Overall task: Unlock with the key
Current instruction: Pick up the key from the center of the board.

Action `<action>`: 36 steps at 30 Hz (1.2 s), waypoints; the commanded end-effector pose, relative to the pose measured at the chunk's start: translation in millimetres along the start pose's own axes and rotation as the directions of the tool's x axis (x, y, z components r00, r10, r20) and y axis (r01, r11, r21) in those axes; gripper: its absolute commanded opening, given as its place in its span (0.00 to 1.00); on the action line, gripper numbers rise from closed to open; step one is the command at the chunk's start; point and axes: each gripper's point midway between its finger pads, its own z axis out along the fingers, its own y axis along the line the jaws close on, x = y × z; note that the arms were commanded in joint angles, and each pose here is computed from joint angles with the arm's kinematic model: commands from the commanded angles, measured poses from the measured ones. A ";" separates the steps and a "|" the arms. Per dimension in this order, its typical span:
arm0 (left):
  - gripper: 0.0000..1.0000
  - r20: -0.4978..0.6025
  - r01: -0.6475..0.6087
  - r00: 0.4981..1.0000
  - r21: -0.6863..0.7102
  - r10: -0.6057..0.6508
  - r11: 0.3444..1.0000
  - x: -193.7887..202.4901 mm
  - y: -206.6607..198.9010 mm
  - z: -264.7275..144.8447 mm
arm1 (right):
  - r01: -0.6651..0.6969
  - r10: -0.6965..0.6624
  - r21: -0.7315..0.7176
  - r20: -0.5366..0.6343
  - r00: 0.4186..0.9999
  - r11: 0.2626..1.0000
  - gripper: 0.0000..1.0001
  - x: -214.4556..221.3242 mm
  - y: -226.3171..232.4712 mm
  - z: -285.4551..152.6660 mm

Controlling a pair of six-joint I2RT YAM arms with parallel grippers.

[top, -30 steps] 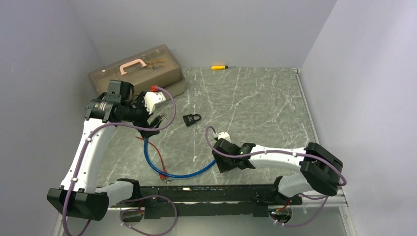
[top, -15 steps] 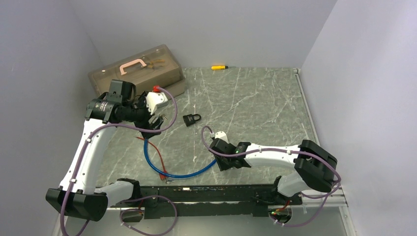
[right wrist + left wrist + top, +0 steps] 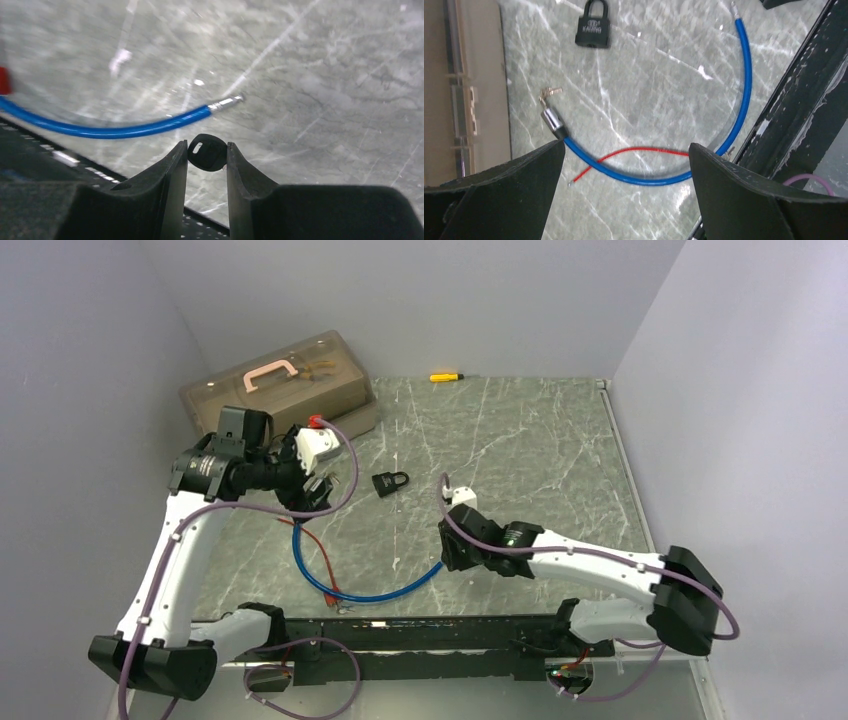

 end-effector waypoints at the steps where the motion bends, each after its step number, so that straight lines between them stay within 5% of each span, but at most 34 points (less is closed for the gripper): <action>1: 0.99 0.231 -0.098 0.969 0.026 0.089 0.995 -35.9 -19.9 -6.6 | -0.048 0.083 -0.181 0.191 0.978 0.982 0.12 -66.3 39.4 -45.1; 5: 0.99 0.385 -0.255 0.891 -0.013 0.241 0.967 -63.1 -42.9 -19.6 | -0.067 0.191 -0.362 0.320 0.928 0.930 0.14 -123.6 75.0 -93.3; 14: 0.99 0.615 -0.197 0.723 -0.251 0.314 0.948 -120.9 -52.5 -55.8 | -0.007 0.517 -0.719 0.493 0.700 0.695 0.15 -241.7 132.6 -217.6; 24: 1.00 0.672 -0.179 0.619 -0.384 0.407 0.906 -144.9 -53.7 -59.8 | 0.070 0.700 -0.856 0.463 0.544 0.512 0.14 -275.8 140.6 -280.7; 36: 0.99 0.710 -0.137 0.555 -0.436 0.433 0.890 -187.8 -51.7 -63.8 | 0.154 0.769 -0.905 0.420 0.482 0.397 0.11 -279.9 162.7 -300.8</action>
